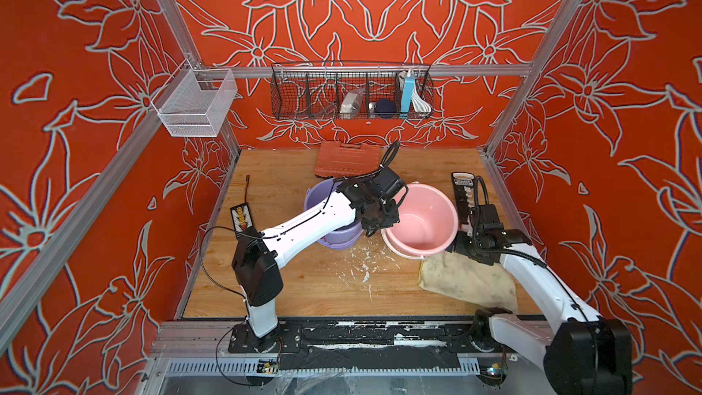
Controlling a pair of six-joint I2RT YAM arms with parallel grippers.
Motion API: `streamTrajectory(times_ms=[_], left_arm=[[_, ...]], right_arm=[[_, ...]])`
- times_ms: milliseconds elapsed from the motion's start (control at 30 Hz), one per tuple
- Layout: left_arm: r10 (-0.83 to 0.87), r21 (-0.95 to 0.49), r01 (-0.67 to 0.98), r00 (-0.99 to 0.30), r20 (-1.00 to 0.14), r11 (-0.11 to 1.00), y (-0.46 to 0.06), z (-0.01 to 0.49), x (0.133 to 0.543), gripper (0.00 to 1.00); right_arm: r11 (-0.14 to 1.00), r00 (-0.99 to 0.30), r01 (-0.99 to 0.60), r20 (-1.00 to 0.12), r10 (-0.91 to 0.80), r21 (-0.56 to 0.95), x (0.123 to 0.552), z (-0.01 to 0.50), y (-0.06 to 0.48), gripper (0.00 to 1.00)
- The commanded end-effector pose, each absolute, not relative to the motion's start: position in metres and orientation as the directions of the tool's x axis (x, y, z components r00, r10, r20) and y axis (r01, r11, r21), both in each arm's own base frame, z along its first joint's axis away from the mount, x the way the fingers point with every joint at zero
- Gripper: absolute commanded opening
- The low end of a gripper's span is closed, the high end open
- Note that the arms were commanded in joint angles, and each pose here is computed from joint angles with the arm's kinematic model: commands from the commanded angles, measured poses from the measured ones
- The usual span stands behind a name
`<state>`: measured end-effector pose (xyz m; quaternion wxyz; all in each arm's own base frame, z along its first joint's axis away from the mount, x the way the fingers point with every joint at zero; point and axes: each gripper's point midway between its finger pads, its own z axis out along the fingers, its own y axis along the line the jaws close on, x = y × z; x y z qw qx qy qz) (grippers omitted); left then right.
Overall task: Wipe the inside of the bucket with a cloth
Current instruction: Pick up the bucket from the center of the board, then pick up the cleaning item at the center of the board.
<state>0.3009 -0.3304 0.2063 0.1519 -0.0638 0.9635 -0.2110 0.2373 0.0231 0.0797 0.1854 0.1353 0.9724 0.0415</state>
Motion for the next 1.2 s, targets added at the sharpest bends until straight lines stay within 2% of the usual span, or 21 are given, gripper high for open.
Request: streamTrajectory(times_ms=[0, 367, 700, 800, 967, 1067, 1100, 1133, 1167], left_arm=[[-0.178, -0.444, -0.029, -0.938, -0.299, 0.896, -0.320, 0.229, 0.312, 0.00], [-0.169, -0.515, -0.004, -0.947, -0.273, 0.857, -0.306, 0.248, 0.320, 0.00], [-0.117, -0.559, 0.043, -0.962, -0.248, 0.828, -0.312, 0.253, 0.310, 0.00], [-0.110, -0.559, 0.054, -0.960, -0.256, 0.827, -0.311, 0.257, 0.309, 0.00], [-0.111, -0.557, 0.054, -0.960, -0.258, 0.828, -0.307, 0.257, 0.309, 0.00], [-0.112, -0.557, 0.052, -0.960, -0.256, 0.829, -0.307, 0.257, 0.310, 0.00], [-0.111, -0.558, 0.053, -0.960, -0.256, 0.828, -0.307, 0.257, 0.311, 0.00], [-0.109, -0.556, 0.053, -0.961, -0.254, 0.829, -0.307, 0.256, 0.310, 0.00], [-0.109, -0.554, 0.053, -0.961, -0.254, 0.831, -0.306, 0.255, 0.311, 0.00]], right_arm=[[0.949, -0.909, 0.298, -0.270, 0.316, 0.105, 0.228, 0.068, 0.021, 0.98], [0.918, -0.898, 0.392, -0.191, 0.395, 0.058, 0.209, 0.043, 0.014, 0.98], [0.902, -0.902, 0.430, -0.030, 0.430, -0.017, 0.199, 0.007, 0.010, 0.98], [0.894, -0.894, 0.448, 0.005, 0.448, -0.004, 0.197, -0.003, 0.010, 0.89], [0.900, -0.900, 0.436, 0.016, 0.437, -0.011, 0.195, -0.004, 0.009, 0.81], [0.901, -0.901, 0.434, 0.017, 0.434, 0.004, 0.195, -0.004, 0.011, 0.65], [0.901, -0.901, 0.434, 0.014, 0.434, 0.008, 0.195, -0.004, 0.012, 0.54], [0.901, -0.901, 0.433, 0.012, 0.433, 0.012, 0.195, -0.005, 0.012, 0.48], [0.902, -0.902, 0.432, 0.010, 0.432, 0.018, 0.194, -0.005, 0.013, 0.46]])
